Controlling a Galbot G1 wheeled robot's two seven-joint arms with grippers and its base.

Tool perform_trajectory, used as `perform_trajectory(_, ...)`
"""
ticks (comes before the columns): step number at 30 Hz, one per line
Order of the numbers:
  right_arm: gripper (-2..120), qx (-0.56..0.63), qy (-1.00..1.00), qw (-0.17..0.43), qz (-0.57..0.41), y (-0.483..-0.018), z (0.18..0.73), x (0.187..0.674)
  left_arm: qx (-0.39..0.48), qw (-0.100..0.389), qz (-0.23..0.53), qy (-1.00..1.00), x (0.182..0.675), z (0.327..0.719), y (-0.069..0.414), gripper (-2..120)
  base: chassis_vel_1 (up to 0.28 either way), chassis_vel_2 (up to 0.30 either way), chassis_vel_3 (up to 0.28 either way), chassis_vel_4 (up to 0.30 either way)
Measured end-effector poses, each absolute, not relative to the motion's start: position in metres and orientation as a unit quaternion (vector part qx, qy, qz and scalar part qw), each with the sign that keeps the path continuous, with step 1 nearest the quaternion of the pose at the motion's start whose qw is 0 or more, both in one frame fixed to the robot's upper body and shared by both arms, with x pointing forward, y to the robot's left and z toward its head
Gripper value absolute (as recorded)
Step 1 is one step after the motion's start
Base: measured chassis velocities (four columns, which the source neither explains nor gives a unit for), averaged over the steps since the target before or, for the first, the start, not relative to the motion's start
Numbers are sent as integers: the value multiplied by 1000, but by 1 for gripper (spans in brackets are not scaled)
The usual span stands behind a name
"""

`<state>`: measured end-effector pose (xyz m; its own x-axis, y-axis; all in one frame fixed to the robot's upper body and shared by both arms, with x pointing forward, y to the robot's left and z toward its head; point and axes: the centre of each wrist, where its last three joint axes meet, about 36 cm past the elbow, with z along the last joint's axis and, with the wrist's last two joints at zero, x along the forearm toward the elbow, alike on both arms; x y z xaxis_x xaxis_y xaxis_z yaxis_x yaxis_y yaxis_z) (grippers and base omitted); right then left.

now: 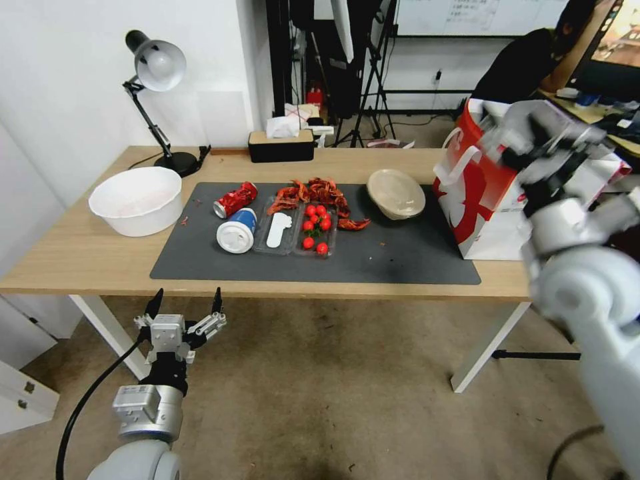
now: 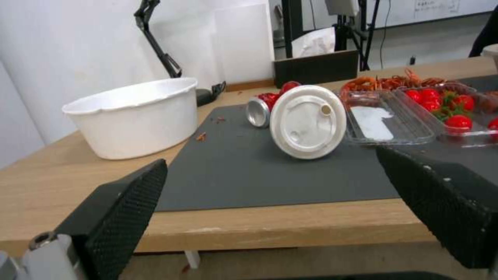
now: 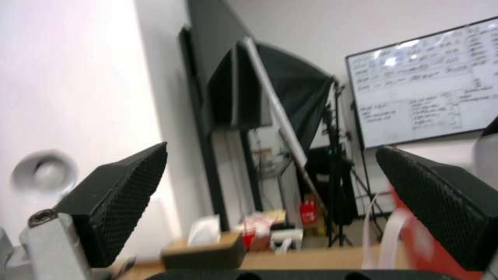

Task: Pick up the trash from the table and place it into the takeout bag.

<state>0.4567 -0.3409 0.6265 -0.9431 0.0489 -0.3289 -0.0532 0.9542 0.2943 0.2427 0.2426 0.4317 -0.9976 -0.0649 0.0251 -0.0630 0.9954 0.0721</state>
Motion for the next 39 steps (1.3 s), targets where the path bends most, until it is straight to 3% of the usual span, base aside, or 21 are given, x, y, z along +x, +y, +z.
perform_trajectory(6,100,-87,968,187,145,-312,597,421,32,13,-35,-999,243,431,243,100,0,0,0,0)
perform_trajectory(12,100,-142,971,171,90,-262,522,350,31,13,-36,-999,243,430,244,100,0,0,0,0)
perform_trajectory(16,100,-137,975,166,59,-252,488,324,30,12,-37,-999,243,429,245,100,0,0,0,0)
perform_trajectory(25,100,-64,993,94,12,-225,395,256,30,14,-37,-999,244,424,246,100,0,0,0,0)
perform_trajectory(39,100,-37,998,52,19,-212,356,240,31,15,-40,-999,244,423,248,100,0,0,0,0)
